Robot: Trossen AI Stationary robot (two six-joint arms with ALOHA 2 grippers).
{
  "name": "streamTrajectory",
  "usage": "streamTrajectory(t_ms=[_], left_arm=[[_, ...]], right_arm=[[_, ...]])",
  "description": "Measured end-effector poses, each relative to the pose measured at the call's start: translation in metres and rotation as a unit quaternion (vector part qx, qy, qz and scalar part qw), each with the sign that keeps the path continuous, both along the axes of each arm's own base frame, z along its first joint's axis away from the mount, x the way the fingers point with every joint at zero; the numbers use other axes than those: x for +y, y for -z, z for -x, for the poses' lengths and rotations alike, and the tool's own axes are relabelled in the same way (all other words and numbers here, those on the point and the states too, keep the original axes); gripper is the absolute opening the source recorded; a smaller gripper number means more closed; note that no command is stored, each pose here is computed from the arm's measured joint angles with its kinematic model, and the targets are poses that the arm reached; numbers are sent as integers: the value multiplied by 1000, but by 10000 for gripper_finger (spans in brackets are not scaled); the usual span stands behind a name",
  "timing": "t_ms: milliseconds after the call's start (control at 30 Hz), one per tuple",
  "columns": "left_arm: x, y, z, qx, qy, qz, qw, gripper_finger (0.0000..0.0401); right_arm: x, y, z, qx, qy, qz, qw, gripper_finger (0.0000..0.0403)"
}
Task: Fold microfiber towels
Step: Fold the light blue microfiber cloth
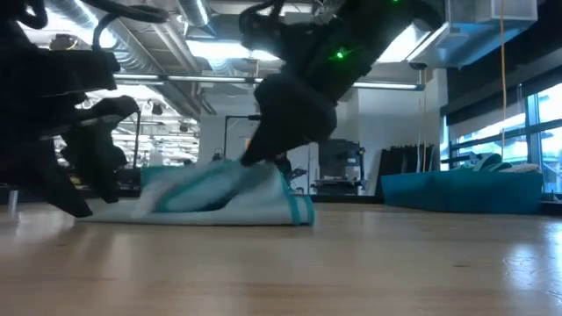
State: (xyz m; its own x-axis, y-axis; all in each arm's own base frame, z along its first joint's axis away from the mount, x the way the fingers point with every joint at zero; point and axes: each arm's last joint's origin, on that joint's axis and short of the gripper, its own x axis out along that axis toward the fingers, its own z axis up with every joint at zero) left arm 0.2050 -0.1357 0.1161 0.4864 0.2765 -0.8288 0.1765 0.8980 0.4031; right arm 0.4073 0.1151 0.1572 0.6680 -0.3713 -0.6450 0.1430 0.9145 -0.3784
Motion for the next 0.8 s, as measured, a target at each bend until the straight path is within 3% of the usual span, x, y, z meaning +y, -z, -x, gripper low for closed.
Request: streamTrajectory(t_ms=[200, 400, 533, 633, 800], left_arm=[[-6, 0, 3, -18, -19, 19, 999, 135], [-11, 0, 7, -31, -13, 9, 999, 135], [-12, 0, 7, -31, -13, 10, 999, 135], [-12, 0, 7, -32, -13, 10, 999, 135], [-12, -1, 7, -33, -17, 11, 999, 135]], right_arm=[[1, 8, -8, -2, -44, -27, 999, 287], [3, 16, -11, 18, -99, 19, 995, 279], [6, 22, -16, 34, -191, 66, 979, 279], [5, 21, -21, 20, -207, 100, 973, 278], [-15, 18, -34, 18, -230, 78, 970, 278]])
